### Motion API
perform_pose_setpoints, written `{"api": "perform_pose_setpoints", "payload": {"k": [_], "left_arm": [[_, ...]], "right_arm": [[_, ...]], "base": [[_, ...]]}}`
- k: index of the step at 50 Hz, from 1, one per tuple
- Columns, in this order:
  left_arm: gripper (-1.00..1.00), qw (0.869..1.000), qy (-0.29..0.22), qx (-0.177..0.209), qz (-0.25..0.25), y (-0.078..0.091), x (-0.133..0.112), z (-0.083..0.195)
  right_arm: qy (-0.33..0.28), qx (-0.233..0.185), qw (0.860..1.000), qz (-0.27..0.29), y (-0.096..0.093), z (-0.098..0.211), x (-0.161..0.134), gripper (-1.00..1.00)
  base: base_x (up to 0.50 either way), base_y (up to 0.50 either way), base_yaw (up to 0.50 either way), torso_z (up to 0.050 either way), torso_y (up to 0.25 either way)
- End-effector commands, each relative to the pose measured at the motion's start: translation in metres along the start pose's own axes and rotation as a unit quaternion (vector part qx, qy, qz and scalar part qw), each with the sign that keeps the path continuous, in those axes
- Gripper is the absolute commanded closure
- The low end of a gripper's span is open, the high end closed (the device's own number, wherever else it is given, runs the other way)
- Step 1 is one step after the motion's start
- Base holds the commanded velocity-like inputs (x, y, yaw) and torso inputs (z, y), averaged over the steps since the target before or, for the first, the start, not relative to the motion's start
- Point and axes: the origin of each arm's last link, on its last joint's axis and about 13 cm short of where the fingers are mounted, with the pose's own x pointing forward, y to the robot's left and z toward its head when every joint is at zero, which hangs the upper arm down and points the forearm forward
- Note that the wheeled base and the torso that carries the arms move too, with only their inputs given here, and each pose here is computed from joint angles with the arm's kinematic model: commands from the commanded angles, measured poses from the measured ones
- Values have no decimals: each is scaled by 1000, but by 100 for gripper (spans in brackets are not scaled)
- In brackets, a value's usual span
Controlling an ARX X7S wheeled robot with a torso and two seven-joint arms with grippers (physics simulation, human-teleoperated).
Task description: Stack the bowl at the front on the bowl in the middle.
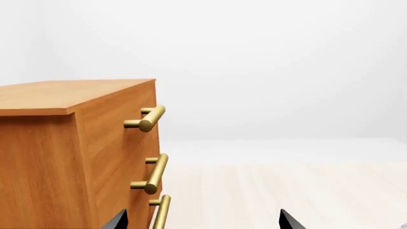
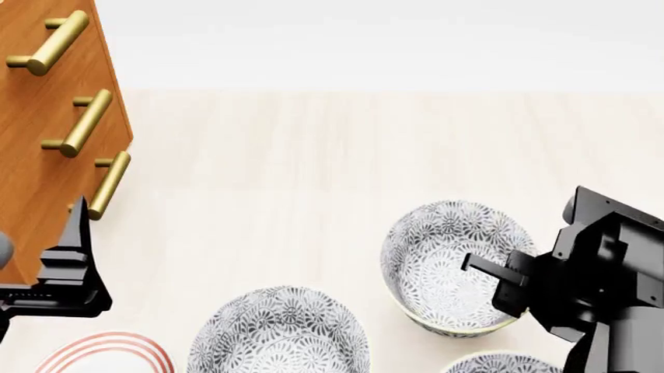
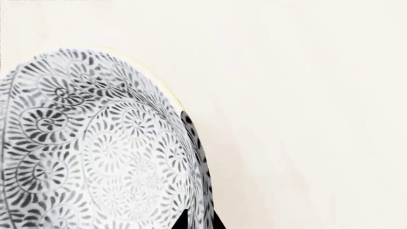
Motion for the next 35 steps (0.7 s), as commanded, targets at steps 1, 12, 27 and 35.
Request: {"api": "perform_pose_setpoints", "payload": {"k": [1,12,27,35], "left_arm": [[-100,1000,2,0,0,0,1,-2],[-100,1000,2,-1,0,0,1,-1],[-100,1000,0,-2,1,1,0,1],[-100,1000,0,-2,4,1,1,0]], "right_arm": [[10,-17,1000,-21,-3,-7,5,100],[-21,-4,1000,21,8,22,-22,100],[-77,-30,996,32,15,38,-91,100],[-111,-49,993,4,15,30,-139,100]], "base": [[0,0,0,0,0],[0,0,0,0,0],[0,0,0,0,0],[0,0,0,0,0]]}}
